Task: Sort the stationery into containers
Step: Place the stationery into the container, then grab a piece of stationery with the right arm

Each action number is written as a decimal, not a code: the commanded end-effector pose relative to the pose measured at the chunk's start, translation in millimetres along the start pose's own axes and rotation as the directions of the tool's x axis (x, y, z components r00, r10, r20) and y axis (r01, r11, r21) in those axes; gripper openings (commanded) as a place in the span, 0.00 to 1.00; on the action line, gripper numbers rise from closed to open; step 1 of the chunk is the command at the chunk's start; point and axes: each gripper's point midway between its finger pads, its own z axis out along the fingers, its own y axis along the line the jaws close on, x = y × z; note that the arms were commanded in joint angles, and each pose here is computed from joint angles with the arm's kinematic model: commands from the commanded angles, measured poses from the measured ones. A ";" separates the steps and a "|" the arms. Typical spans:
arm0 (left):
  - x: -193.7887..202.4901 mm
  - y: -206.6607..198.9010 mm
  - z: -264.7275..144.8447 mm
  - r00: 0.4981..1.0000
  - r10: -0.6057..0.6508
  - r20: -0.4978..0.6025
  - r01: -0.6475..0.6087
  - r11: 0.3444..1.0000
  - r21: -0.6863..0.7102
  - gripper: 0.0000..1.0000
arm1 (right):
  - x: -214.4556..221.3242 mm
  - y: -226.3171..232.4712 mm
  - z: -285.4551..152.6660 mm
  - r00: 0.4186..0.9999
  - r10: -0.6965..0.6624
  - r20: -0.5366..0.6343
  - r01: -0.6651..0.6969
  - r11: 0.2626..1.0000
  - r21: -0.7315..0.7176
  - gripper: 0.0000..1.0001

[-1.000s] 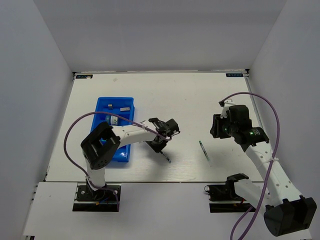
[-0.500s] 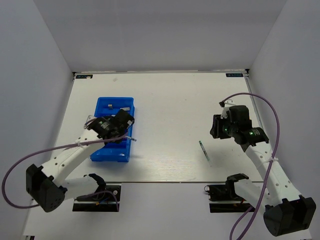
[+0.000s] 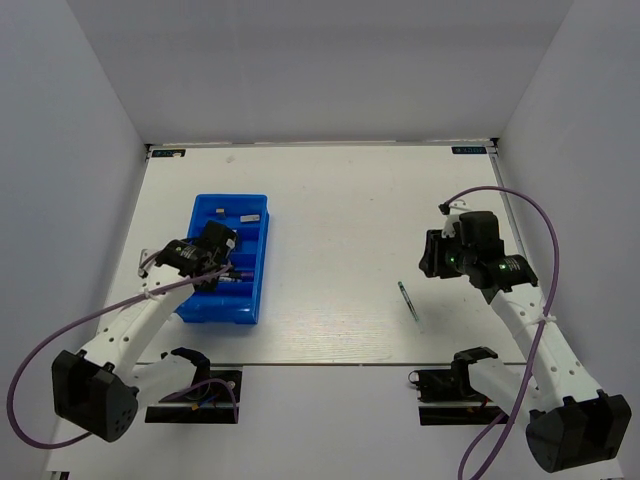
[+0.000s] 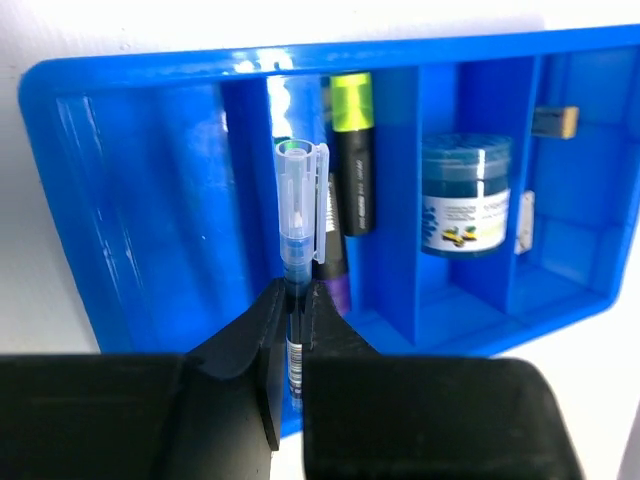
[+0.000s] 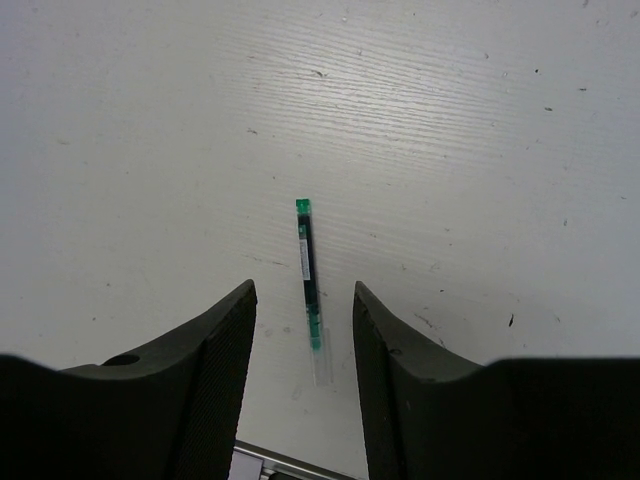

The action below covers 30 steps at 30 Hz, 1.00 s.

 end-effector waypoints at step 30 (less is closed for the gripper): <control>43.0 -59.4 -28.3 0.827 0.561 -0.041 -0.512 0.782 0.356 0.07 | 54.1 22.9 37.0 0.933 -0.146 -0.329 0.067 0.968 -0.240 0.51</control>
